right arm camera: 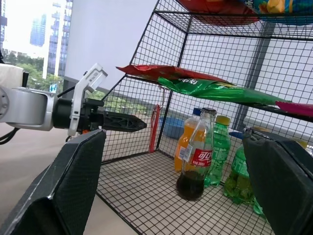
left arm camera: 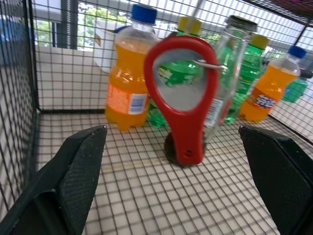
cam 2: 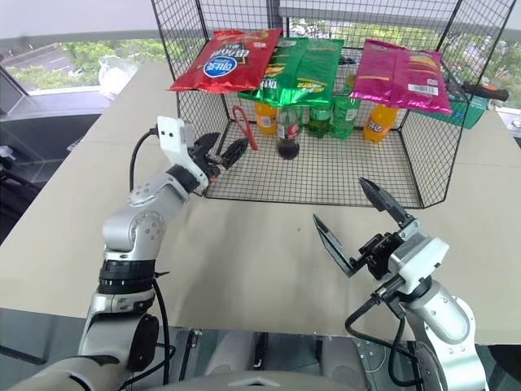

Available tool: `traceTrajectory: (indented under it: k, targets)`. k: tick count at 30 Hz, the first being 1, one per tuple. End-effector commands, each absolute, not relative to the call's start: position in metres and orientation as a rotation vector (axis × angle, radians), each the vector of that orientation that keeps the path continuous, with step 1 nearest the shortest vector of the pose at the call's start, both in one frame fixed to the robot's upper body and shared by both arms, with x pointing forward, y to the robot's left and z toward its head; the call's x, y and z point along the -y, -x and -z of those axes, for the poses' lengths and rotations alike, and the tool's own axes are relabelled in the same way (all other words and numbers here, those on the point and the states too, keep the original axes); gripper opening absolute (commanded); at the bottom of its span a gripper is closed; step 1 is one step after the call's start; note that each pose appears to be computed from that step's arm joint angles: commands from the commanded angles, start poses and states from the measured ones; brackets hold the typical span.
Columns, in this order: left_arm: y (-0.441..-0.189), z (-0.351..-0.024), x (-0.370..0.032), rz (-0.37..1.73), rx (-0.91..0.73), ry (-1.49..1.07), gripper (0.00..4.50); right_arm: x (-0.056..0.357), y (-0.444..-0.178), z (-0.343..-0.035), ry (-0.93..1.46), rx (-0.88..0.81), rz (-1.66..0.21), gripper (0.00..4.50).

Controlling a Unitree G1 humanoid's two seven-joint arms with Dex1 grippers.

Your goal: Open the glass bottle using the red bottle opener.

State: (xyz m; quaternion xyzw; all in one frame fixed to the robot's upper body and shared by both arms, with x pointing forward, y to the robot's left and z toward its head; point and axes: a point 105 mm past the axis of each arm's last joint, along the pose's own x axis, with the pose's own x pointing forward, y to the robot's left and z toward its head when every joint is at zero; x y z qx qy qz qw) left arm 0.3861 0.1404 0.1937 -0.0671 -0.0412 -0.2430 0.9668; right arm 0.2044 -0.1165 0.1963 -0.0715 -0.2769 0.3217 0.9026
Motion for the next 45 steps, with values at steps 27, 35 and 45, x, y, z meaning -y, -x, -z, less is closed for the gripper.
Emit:
traceTrajectory:
  k: [27, 35, 45]
  targets:
    - [-0.390, -0.212, -0.132, 0.680, 0.205, 0.004, 0.08, 0.117, -0.198, -0.208, 0.161, 0.605, -0.594, 4.50]
    - [-0.374, -0.224, -0.134, 0.834, 0.243, 0.047, 0.08, 0.120, -0.204, -0.193, 0.188, 0.518, -0.558, 4.50]
    - [-0.300, -0.228, -0.109, 1.352, 0.169, 0.256, 0.08, 0.109, -0.221, -0.181, 0.107, 0.275, -0.623, 4.50]
